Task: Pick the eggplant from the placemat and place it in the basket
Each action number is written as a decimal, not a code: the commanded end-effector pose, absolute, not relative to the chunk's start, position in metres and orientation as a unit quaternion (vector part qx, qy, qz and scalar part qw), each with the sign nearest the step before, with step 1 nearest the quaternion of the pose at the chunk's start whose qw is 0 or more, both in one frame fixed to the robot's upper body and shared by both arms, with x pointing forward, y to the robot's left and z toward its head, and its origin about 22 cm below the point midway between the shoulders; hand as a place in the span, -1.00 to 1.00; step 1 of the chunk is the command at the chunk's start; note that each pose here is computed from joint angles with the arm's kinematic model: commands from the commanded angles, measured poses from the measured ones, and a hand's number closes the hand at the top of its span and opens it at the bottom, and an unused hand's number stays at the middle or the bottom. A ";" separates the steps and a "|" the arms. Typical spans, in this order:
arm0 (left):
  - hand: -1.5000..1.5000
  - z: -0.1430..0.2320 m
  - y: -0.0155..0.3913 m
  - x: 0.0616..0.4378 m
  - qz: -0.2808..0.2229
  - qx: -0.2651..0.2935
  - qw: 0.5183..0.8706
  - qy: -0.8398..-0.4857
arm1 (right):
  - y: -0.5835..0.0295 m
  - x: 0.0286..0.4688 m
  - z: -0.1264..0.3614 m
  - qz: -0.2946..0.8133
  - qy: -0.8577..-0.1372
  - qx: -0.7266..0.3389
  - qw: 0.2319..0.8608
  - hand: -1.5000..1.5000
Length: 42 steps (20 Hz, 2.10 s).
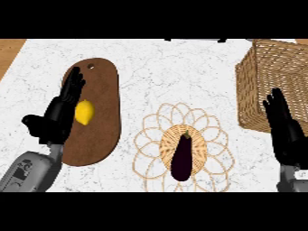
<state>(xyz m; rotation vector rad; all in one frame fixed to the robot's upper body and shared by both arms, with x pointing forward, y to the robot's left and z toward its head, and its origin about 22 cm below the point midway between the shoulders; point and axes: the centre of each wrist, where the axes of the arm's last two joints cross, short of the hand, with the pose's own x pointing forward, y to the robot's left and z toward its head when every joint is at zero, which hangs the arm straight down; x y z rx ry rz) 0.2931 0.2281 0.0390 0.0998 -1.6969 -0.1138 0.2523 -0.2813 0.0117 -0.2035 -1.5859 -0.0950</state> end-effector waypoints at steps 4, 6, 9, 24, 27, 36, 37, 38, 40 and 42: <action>0.00 -0.024 0.252 0.261 -0.032 0.059 0.793 -0.605 | -0.191 0.297 0.053 0.030 -0.750 0.063 0.658 1.00; 0.00 -0.054 0.262 0.235 -0.032 0.068 0.845 -0.530 | -0.164 0.309 0.071 0.046 -0.759 0.119 0.638 1.00; 0.00 -0.059 0.270 0.226 -0.052 0.063 0.858 -0.507 | -0.099 0.287 0.060 0.181 -0.739 0.196 0.618 1.00; 0.00 -0.054 0.295 0.198 -0.011 0.083 0.871 -0.484 | -0.061 0.330 0.141 0.452 -0.625 -0.261 0.580 -1.00; 0.00 -0.053 0.292 0.198 -0.014 0.075 0.875 -0.479 | -0.061 0.332 0.186 0.506 -0.584 -0.279 0.570 -1.00; 0.00 -0.052 0.299 0.190 0.000 0.079 0.876 -0.477 | -0.071 0.342 0.273 0.643 -0.435 -0.240 0.583 -1.00; 0.00 -0.043 0.304 0.201 -0.006 0.085 0.873 -0.481 | -0.073 0.345 0.278 0.646 -0.423 -0.245 0.587 -1.00; 0.00 -0.049 0.300 0.189 -0.009 0.081 0.872 -0.483 | -0.083 0.349 0.288 0.650 -0.416 -0.238 0.590 -1.00; 0.00 -0.046 0.303 0.190 -0.005 0.088 0.872 -0.482 | -0.083 0.347 0.281 0.662 -0.396 -0.237 0.590 -1.00; 0.00 -0.042 0.306 0.194 -0.006 0.088 0.871 -0.484 | -0.082 0.343 0.290 0.672 -0.393 -0.236 0.582 -1.00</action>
